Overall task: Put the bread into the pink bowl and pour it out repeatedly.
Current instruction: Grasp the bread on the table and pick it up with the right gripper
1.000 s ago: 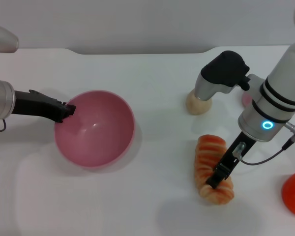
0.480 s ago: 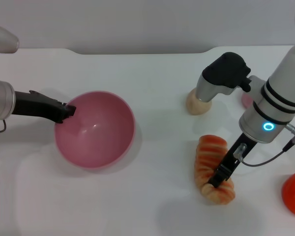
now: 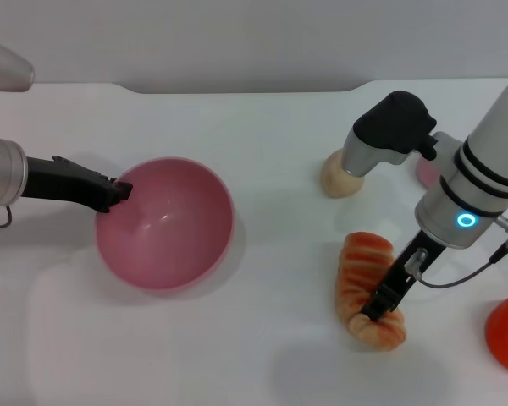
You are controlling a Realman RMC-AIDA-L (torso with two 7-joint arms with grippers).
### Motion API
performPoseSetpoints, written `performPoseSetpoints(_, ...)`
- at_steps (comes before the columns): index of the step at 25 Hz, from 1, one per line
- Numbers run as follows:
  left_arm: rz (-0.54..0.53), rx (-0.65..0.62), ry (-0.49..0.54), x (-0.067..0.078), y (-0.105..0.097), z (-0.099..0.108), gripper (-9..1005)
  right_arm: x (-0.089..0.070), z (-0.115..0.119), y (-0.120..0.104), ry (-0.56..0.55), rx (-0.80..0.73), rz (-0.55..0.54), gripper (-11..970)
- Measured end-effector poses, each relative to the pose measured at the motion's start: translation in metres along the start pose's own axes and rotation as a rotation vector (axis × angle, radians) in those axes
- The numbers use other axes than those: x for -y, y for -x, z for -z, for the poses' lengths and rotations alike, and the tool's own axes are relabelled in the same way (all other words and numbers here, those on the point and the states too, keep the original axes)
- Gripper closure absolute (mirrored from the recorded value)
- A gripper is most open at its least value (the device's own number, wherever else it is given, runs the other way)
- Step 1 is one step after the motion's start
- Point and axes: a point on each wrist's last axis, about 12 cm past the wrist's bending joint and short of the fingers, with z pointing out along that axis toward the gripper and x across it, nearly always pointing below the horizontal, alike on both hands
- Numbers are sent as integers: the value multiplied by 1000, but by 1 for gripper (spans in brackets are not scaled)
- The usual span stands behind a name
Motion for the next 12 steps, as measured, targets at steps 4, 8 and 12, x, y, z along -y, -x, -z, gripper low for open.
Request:
performPoseSetpoints(4, 0, 1, 0, 0, 0, 0, 949, 0, 2, -3, 6, 34, -4, 791)
performPoseSetpoints(8, 0, 1, 0, 0, 0, 0, 949, 1, 11, -4, -10, 110, -6, 793)
performPoseSetpoints(12, 4, 7, 6, -2, 1, 2, 949, 3, 28, -7, -76, 217, -13, 795)
